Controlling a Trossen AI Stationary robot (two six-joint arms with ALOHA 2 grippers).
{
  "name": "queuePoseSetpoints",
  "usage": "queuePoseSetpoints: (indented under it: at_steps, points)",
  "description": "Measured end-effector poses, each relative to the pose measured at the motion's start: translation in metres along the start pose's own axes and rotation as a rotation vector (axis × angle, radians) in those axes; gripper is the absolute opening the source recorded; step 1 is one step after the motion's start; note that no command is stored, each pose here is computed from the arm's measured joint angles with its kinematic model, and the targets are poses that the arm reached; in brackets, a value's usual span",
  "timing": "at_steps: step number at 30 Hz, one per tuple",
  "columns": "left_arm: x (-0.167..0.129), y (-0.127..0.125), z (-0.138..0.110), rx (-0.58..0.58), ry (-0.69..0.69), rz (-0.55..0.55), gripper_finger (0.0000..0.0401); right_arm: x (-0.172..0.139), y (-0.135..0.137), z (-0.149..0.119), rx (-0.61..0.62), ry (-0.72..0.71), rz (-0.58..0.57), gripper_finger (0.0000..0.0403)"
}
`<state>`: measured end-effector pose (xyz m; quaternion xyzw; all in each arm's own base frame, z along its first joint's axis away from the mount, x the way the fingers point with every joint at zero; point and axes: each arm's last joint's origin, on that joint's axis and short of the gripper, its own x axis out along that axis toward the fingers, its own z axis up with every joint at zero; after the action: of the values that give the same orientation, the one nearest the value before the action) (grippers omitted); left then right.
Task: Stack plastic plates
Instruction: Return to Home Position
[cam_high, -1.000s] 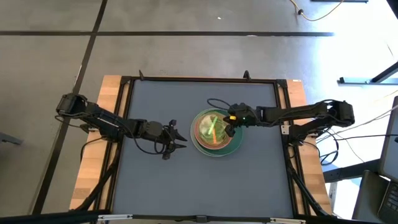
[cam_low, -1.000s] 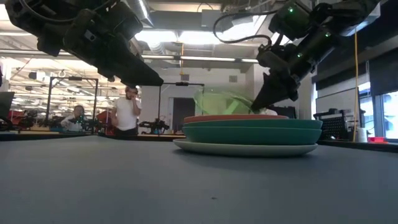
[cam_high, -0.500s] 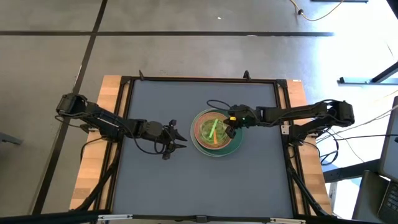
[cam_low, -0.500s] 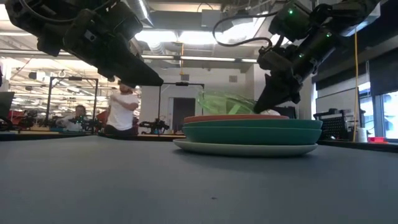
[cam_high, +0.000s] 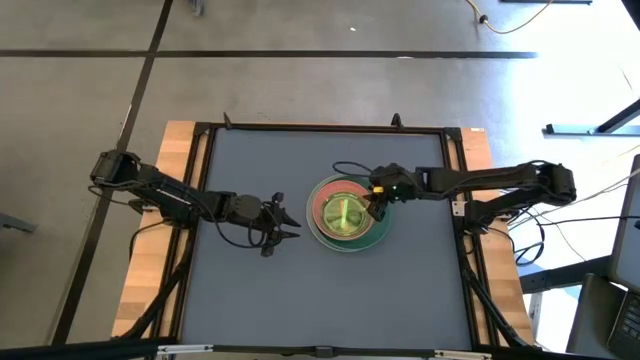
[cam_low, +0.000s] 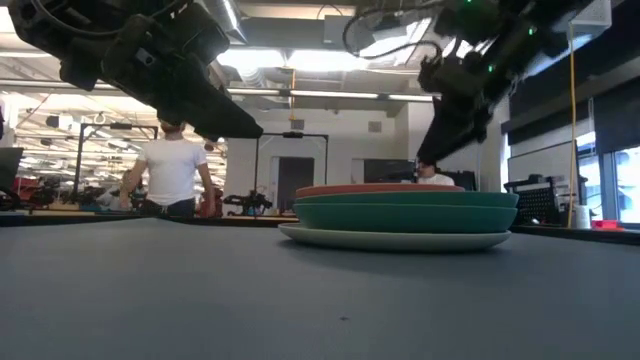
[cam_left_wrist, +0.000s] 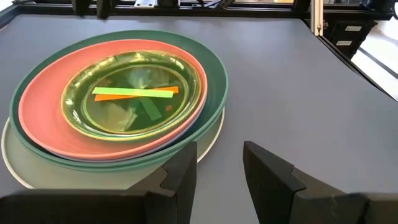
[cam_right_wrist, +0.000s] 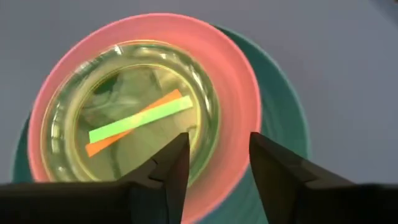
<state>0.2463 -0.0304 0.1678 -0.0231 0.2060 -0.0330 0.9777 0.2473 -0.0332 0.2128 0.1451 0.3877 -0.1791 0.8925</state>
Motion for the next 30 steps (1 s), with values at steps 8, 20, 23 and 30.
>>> queuePoseSetpoints:
  at_steps: [8, 20, 23, 30]
  points:
    - [-0.001, 0.004, 0.002, -0.011, -0.013, 0.058, 0.0124, -0.024, 0.004, 0.013, -0.130, -0.080, -0.001, 0.0165]
    - [-0.028, 0.034, 0.026, 0.021, -0.125, 0.116, 0.0070, -0.045, 0.000, 0.010, -0.218, -0.159, 0.010, 0.0151]
    - [-0.034, 0.036, 0.031, 0.038, -0.156, 0.118, 0.0035, -0.050, -0.004, 0.002, -0.216, -0.174, 0.013, 0.0125]
    - [-0.036, 0.038, 0.033, 0.059, -0.165, 0.125, 0.0005, -0.071, -0.014, -0.017, -0.182, -0.264, 0.036, 0.0061]
